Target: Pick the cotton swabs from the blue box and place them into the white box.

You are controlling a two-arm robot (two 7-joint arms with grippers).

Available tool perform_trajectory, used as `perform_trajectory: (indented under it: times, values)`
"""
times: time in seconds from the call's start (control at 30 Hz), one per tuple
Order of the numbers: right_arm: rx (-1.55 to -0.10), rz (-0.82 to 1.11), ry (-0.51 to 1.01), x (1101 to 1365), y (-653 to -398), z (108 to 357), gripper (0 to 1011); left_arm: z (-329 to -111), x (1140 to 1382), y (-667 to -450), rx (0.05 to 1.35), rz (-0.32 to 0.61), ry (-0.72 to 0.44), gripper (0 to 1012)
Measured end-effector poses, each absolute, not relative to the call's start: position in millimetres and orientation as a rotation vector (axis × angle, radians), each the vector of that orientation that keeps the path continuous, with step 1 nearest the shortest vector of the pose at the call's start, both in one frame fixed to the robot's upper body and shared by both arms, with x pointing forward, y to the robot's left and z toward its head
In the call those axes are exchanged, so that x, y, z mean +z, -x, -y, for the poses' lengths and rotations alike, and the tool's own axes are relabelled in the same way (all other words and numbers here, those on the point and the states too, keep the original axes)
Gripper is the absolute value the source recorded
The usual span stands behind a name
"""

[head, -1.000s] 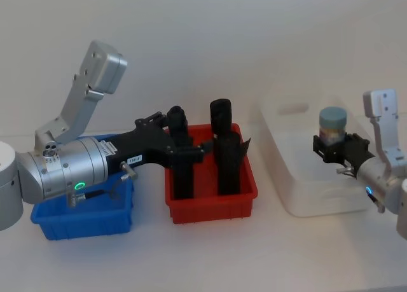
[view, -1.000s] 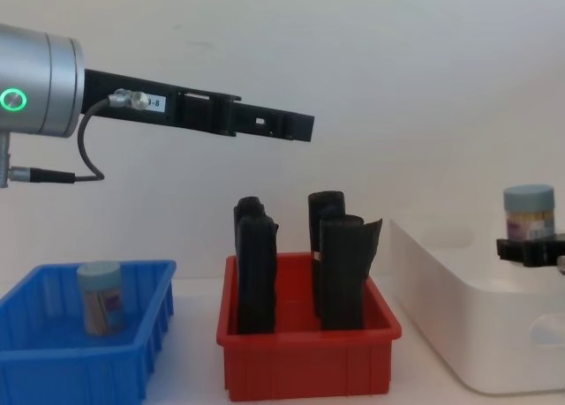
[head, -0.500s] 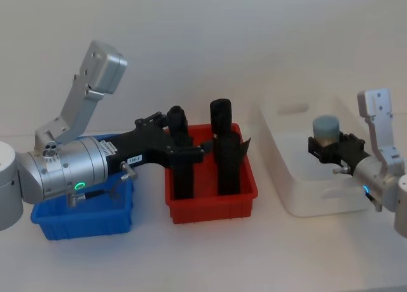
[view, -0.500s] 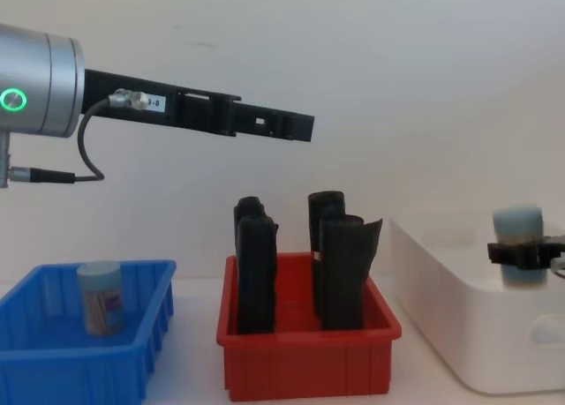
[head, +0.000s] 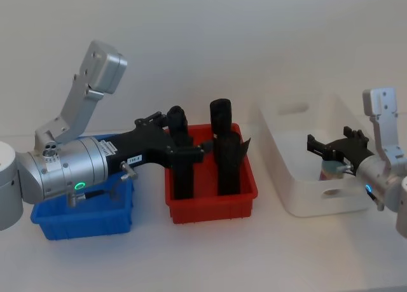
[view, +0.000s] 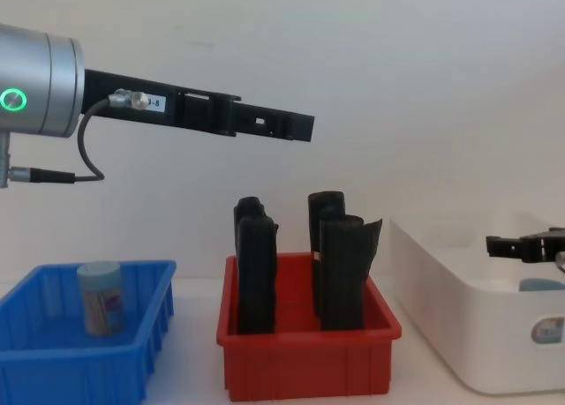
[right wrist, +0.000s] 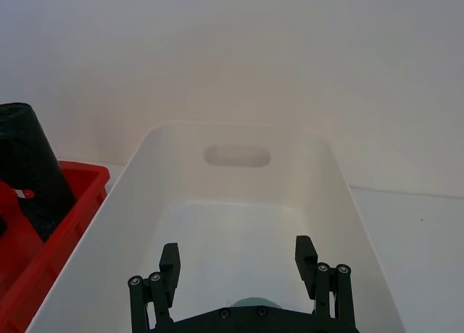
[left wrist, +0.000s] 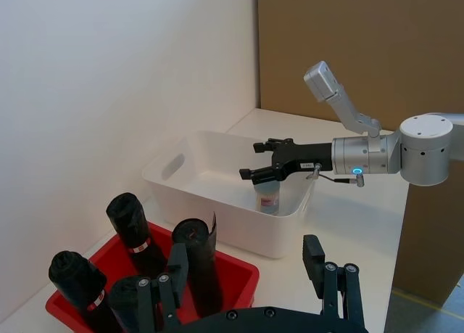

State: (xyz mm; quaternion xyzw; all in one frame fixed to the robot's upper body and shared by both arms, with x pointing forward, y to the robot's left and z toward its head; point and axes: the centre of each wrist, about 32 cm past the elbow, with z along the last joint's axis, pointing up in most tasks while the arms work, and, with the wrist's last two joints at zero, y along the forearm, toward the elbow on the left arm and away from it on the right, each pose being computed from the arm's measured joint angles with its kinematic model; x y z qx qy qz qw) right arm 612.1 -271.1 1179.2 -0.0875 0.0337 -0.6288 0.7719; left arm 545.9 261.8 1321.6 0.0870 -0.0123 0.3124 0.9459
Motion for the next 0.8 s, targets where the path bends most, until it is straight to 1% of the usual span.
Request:
perform_trajectory:
  times: [0.23, 0.7, 0.8]
  values:
    - [-1.371, -0.055, 0.161, 1181.2, -610.1, 272.2, 1001, -261.8, 1321.6, -545.9, 0.636, 0.025, -0.177, 1004]
    - [-1.416, 0.023, 0.015, 1194.4, -595.7, 276.1, 1001, -261.8, 1321.7, -545.9, 0.636, 0.025, -0.177, 1004]
    - [-1.417, 0.023, 0.016, 1194.2, -595.6, 276.2, 1001, -261.8, 1321.6, -545.9, 0.636, 0.025, -0.177, 1004]
